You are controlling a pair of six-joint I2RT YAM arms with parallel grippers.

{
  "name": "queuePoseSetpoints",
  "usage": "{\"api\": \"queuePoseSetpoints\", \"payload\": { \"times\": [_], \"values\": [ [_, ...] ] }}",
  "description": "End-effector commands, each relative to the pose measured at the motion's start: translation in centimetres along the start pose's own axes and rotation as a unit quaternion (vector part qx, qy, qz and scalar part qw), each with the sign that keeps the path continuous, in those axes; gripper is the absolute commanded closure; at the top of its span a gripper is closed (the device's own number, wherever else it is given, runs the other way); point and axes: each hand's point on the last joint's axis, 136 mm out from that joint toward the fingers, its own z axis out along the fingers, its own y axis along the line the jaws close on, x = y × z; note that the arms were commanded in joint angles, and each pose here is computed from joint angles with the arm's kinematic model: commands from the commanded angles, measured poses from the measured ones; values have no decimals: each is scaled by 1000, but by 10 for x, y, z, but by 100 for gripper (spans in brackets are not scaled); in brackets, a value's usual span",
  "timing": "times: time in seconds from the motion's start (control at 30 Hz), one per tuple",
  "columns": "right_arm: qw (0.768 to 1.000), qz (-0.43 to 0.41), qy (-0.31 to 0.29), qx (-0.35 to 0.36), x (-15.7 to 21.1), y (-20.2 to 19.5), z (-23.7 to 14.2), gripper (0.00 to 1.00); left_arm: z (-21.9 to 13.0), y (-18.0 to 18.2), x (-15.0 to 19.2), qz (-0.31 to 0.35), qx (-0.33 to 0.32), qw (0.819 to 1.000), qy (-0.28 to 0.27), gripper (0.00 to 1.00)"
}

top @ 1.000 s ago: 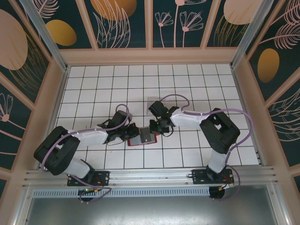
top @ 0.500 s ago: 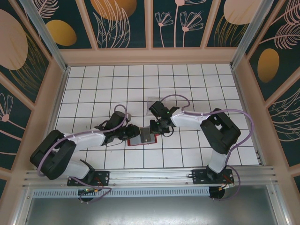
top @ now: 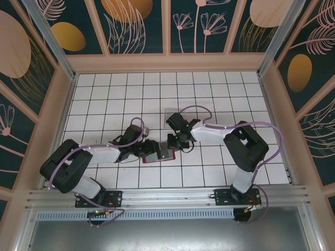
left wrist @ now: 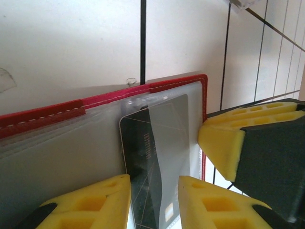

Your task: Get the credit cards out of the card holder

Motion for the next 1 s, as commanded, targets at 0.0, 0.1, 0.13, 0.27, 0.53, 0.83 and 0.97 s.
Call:
{"api": "queuePoseSetpoints", "payload": {
  "times": [0.0, 0.1, 0.13, 0.27, 0.53, 0.83, 0.97],
  "values": [
    [999, 10, 20, 24, 13, -13, 2, 84, 4, 9, 4, -9, -6, 1000, 9, 67],
    [999, 10, 21, 25, 14, -14, 2, 84, 5, 12, 5, -11, -12, 1000, 9, 67],
    [999, 10, 20, 24, 14, -14, 2, 84, 5, 13, 4, -12, -13, 1000, 7, 67],
    [999, 9, 20, 24, 13, -13, 1, 84, 4, 16, 4, -13, -24, 1000, 7, 67],
    [999, 9, 21, 23, 15, -11, 2, 84, 5, 15, 2, -9, -22, 1000, 6, 68],
    [999, 11, 22, 25, 16, -12, 2, 84, 12, 22, 6, -20, -23, 999, 14, 69],
    [999, 11, 21, 26, 16, -12, 1, 84, 9, 38, 5, -15, -74, 997, 12, 72]
  ]
}}
